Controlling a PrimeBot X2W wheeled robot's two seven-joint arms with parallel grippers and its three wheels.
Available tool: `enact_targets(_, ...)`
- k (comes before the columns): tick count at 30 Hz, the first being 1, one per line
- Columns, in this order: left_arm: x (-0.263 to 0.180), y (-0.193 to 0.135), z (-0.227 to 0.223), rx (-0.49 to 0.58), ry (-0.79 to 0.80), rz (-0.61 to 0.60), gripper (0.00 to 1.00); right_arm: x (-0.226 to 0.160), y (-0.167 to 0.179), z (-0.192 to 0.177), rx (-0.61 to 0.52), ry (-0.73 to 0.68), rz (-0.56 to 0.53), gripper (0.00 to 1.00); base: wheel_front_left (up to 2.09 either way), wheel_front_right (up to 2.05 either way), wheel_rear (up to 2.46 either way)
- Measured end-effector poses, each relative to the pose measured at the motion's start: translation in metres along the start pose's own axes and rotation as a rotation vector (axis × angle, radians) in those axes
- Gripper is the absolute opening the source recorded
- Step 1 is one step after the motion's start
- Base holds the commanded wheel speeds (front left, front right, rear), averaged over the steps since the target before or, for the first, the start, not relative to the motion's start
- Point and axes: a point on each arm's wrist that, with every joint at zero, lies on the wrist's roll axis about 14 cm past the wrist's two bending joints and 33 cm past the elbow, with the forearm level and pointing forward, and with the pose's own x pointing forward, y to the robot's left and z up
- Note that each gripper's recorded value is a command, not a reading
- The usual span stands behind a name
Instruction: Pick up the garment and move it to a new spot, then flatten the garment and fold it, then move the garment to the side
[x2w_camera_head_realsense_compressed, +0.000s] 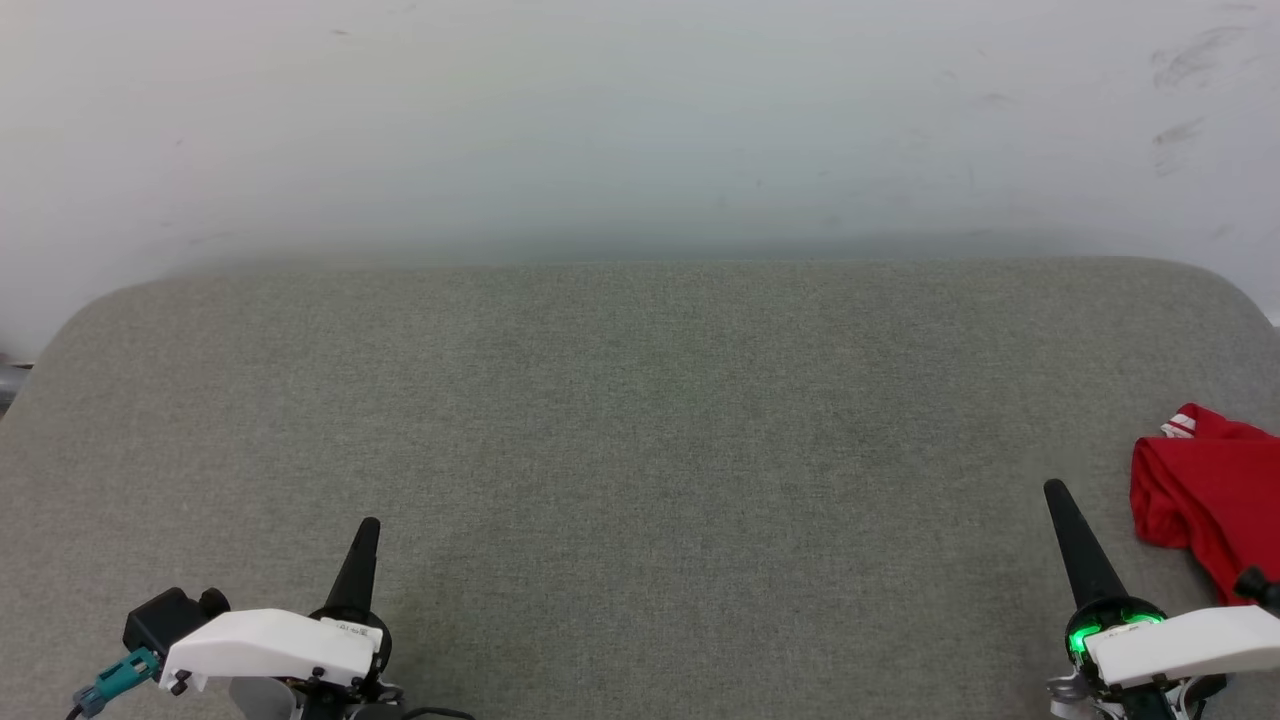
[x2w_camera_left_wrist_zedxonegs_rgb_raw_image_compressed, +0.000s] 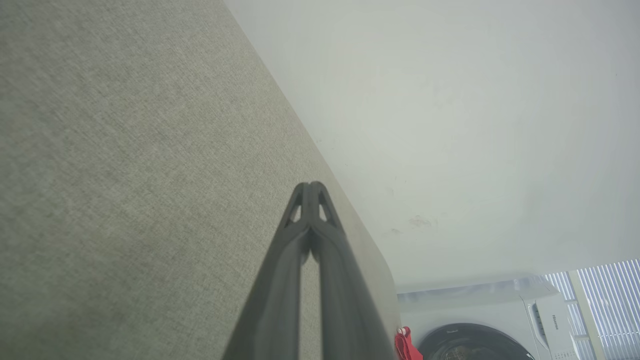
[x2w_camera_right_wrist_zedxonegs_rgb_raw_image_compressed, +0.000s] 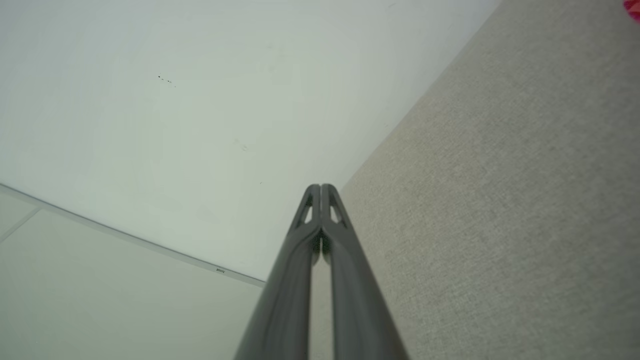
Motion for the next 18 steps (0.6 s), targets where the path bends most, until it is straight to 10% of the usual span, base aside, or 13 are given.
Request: enact_targets(18,0.0046,-0.005,0.0039,-0.177,-0.006,-0.03,0.0,0.0085,-0.0042,0.0013,0.174,-0.011,-0.008,0.0,0.0,0.0,0.0)
